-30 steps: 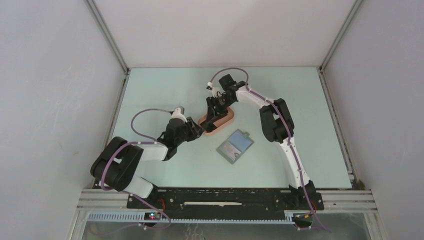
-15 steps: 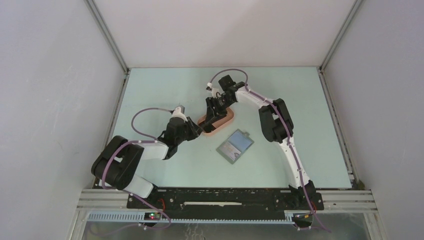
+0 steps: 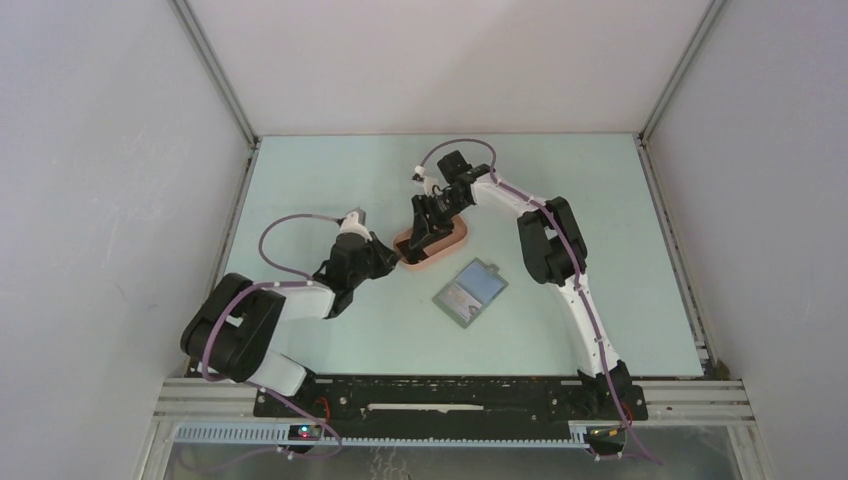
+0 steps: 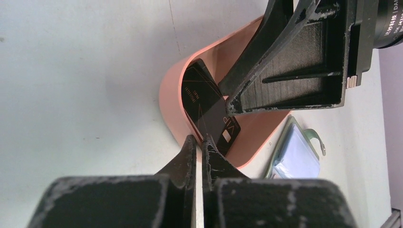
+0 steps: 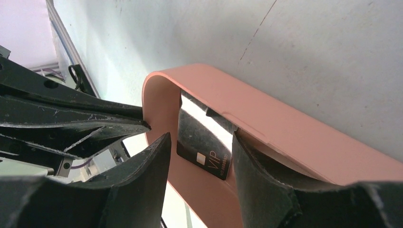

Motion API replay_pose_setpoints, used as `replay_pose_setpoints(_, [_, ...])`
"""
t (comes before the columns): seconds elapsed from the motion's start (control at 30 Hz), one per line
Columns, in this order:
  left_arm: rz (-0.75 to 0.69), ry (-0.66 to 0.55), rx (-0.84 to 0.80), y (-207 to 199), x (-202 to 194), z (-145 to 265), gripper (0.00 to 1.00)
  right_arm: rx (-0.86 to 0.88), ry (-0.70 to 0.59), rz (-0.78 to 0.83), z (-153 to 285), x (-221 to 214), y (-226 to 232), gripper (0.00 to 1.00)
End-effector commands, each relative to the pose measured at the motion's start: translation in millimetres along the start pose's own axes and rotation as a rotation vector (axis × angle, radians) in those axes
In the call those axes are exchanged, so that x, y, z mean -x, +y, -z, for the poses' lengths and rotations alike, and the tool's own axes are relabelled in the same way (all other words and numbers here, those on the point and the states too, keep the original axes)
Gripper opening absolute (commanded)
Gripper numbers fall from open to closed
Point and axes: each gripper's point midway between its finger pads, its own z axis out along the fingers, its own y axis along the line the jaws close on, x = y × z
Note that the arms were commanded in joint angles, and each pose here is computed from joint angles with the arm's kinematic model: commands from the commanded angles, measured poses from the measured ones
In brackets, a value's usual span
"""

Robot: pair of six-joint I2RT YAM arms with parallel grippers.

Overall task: Put the credit cards into the card holder
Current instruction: Pick up the credit card from the storage box.

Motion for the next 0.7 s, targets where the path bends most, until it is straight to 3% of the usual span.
replay_pose_setpoints(0.0, [-0.087, -0.001, -0.048, -16.2, 10.5, 2.4, 0.00, 0.065, 0.044, -0.024, -9.8, -14.6, 14.5, 0.59])
replay_pose_setpoints(0.67, [-0.119, 0.022, -0.073, -25.6, 13.4, 4.1, 0.00, 0.112, 0.042, -0.037, -13.5, -15.2, 15.4, 0.64])
